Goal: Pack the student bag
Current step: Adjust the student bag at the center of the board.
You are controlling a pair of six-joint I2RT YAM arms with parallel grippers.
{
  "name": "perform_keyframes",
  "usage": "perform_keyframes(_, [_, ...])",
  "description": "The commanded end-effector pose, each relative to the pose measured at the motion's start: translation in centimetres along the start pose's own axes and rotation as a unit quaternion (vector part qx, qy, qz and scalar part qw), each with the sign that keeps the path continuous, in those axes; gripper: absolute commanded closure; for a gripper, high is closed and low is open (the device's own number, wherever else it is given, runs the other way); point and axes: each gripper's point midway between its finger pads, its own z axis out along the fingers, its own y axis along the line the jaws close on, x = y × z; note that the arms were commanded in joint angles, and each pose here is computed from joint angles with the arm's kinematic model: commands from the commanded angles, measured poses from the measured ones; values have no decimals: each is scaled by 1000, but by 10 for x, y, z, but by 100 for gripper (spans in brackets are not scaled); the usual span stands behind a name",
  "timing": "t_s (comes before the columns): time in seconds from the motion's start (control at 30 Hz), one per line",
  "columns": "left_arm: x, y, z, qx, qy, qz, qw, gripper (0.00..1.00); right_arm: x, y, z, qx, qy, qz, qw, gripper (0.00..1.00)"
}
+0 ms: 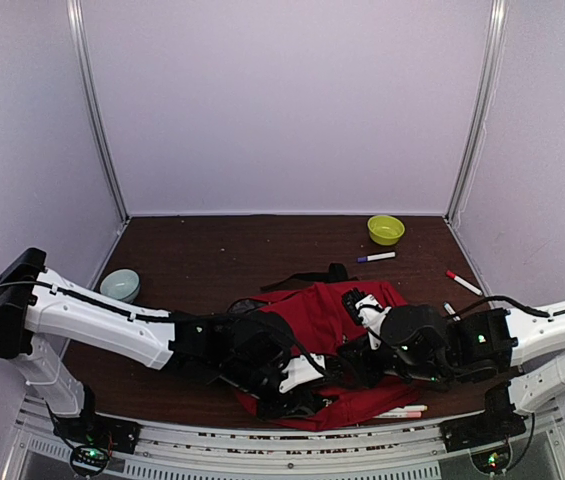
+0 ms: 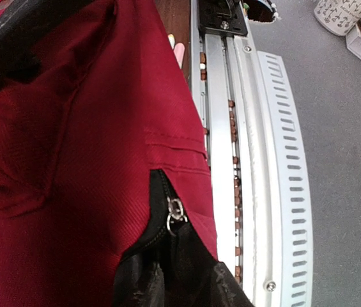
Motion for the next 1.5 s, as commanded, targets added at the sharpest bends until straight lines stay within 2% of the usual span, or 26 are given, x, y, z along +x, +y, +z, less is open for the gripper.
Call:
perform_keyframes(0.0, [-12, -11, 2, 34, -12, 9, 999, 76, -8, -2, 0, 3, -19, 8, 1000, 100])
perform_keyframes(0.2, [-14, -12, 4, 39, -12, 10, 999, 87, -9, -3, -1, 5, -22, 8, 1000, 100])
perform_keyframes(0.33, [-16, -10, 7, 35, -18, 10, 999, 100, -10, -4, -2, 6, -24, 8, 1000, 100])
perform_keyframes(0.63, [-18, 5, 0, -9, -22, 0, 1000, 100, -11, -10, -6, 14, -31, 9, 999, 100])
perform_keyframes(0.9, [-18, 16, -30, -50, -28, -8, 998, 100, -7, -14, -7, 19, -28, 8, 999, 100])
perform_keyframes(1.03, [-15, 8, -33, -26, -40, 1, 999, 100, -10, -12, -7, 16, -33, 9, 999, 100])
perform_keyframes(1.2, [-9, 16, -16, -36, -39, 11, 999, 68, -15, -12, -8, 16, -40, 10, 999, 100])
perform_keyframes(1.37, [-22, 2, -4, 16, -61, 28, 998, 48, -24, -18, -9, 23, -52, 21, 998, 100])
perform_keyframes(1.47, [-28, 0, -5, 22, -72, 33, 997, 42, -30, -25, -10, 34, -58, 28, 997, 100])
